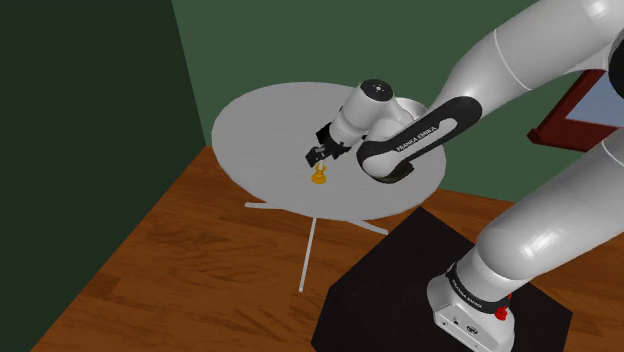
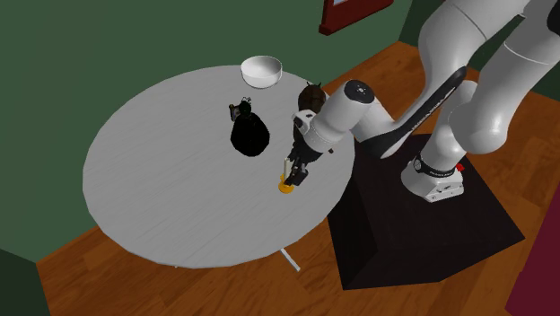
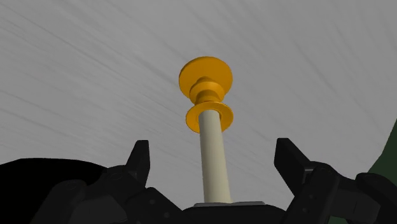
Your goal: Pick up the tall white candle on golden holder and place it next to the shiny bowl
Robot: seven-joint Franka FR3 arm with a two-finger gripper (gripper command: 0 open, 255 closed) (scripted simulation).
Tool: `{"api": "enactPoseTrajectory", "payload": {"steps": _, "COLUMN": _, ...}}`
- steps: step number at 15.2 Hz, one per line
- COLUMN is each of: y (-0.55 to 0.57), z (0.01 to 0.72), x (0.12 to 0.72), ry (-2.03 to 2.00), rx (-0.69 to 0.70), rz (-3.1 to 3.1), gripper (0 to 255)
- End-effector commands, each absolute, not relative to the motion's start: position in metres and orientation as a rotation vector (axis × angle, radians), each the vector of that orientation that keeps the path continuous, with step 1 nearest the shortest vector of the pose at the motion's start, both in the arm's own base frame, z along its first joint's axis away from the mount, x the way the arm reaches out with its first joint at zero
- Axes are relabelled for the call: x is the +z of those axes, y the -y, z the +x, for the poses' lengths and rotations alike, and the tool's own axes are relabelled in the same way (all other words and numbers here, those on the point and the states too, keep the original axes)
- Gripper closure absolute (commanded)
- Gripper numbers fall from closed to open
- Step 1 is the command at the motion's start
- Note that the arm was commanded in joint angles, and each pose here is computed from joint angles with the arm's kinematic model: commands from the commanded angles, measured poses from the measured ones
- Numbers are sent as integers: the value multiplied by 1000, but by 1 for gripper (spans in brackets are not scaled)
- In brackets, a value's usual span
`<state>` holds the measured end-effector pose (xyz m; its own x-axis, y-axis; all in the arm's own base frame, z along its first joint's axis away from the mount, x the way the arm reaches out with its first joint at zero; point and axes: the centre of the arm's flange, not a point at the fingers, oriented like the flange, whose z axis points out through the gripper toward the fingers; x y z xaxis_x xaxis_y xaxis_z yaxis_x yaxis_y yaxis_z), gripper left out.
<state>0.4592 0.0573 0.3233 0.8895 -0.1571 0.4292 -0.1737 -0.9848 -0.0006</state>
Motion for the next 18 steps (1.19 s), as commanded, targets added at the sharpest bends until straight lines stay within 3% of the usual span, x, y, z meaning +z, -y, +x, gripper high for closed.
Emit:
{"api": "enactPoseTrajectory", "payload": {"steps": 1, "y": -57, "z": 463, "x": 314, "ry": 263, "rx": 682, "rz": 3017, "gripper": 0}}
{"api": "enactPoseTrajectory", "payload": {"steps": 10, "y": -56, "z": 467, "x": 306, "ry": 263, "rx": 682, "rz": 3017, "gripper": 0}}
{"api": "enactPoseTrajectory", "payload": {"steps": 11, "y": -56, "z": 467, "x": 306, "ry": 263, "rx": 682, "rz": 3017, "gripper": 255}}
{"api": "enactPoseTrajectory", "payload": {"steps": 18, "y": -56, "z": 467, "x": 306, "ry": 263, "rx": 682, "rz": 3017, "gripper": 255}}
